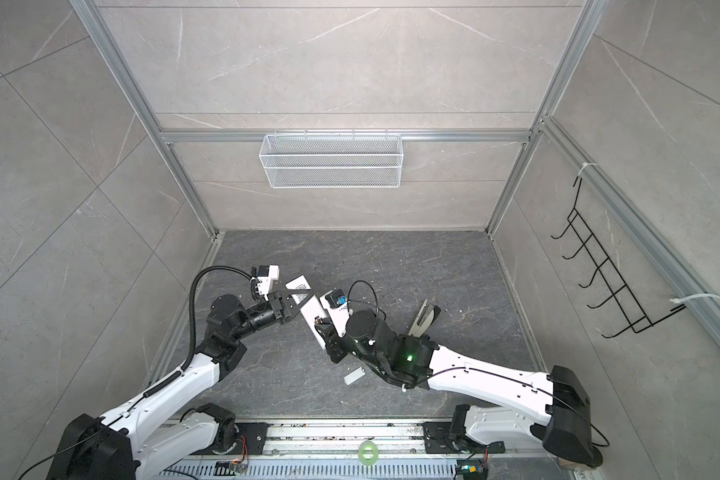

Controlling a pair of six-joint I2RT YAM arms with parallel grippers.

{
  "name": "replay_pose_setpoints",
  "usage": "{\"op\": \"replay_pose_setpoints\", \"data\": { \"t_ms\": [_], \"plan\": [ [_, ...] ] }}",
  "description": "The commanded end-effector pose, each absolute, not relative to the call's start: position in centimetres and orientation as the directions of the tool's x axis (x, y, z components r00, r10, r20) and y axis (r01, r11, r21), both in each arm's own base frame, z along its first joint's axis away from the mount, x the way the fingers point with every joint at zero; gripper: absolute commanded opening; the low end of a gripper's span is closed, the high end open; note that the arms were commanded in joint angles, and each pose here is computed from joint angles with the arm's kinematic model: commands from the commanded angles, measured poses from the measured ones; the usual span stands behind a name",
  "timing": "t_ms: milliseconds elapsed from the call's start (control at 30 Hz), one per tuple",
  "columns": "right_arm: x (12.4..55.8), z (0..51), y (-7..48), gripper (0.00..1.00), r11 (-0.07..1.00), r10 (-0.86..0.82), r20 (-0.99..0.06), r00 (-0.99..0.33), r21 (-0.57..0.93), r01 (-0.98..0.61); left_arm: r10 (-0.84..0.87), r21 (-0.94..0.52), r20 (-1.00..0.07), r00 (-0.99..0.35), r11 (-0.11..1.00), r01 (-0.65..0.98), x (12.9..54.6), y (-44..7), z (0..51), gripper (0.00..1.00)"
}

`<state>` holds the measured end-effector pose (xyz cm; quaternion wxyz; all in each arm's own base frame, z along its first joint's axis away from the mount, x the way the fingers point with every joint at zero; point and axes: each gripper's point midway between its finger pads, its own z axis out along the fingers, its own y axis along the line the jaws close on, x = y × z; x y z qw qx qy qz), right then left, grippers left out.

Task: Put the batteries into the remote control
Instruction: 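Open the right gripper, releasing the battery into the compartment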

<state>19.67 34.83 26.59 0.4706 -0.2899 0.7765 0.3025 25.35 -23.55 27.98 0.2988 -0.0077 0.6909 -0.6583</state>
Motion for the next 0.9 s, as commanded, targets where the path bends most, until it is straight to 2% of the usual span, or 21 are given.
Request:
{"op": "replay_pose_setpoints", "data": {
  "t_ms": [0,200,300,433,600,733,867],
  "plan": [
    [20.1,26.9,32.4,0.33,0.700,-0.238,-0.896,-0.375,0.110,-0.706,-0.382,-0.853,-0.494,-0.781,0.039,0.520,23.1,-23.6,32.6,0.00],
    [18.3,33.0,32.0,0.38,0.649,-0.228,-0.932,-0.283,0.071,-0.757,-0.361,-0.855,-0.500,-0.787,0.061,0.516,23.1,-23.8,31.9,0.00],
    [17.5,34.6,32.0,0.43,0.591,-0.313,-0.924,-0.220,-0.008,-0.807,-0.340,-0.855,-0.503,-0.794,0.067,0.513,22.9,-23.9,31.7,0.00],
    [15.9,34.6,32.6,0.46,0.433,-0.517,-0.848,-0.119,-0.140,-0.890,-0.313,-0.854,-0.510,-0.801,0.073,0.515,22.4,-24.0,31.5,0.00],
    [14.4,33.3,33.3,0.47,0.227,-0.700,-0.714,-0.011,-0.208,-0.951,-0.275,-0.851,-0.517,-0.810,0.070,0.520,21.8,-24.2,31.3,0.00],
    [14.3,33.0,34.0,0.46,0.161,-0.731,-0.680,0.044,-0.236,-0.958,-0.246,-0.851,-0.521,-0.818,0.067,0.521,21.3,-24.3,31.1,0.00],
    [14.8,32.2,34.9,0.41,0.124,-0.750,-0.656,0.083,-0.264,-0.957,-0.222,-0.849,-0.526,-0.821,0.079,0.522,20.7,-24.3,30.9,0.00]
  ]
}}
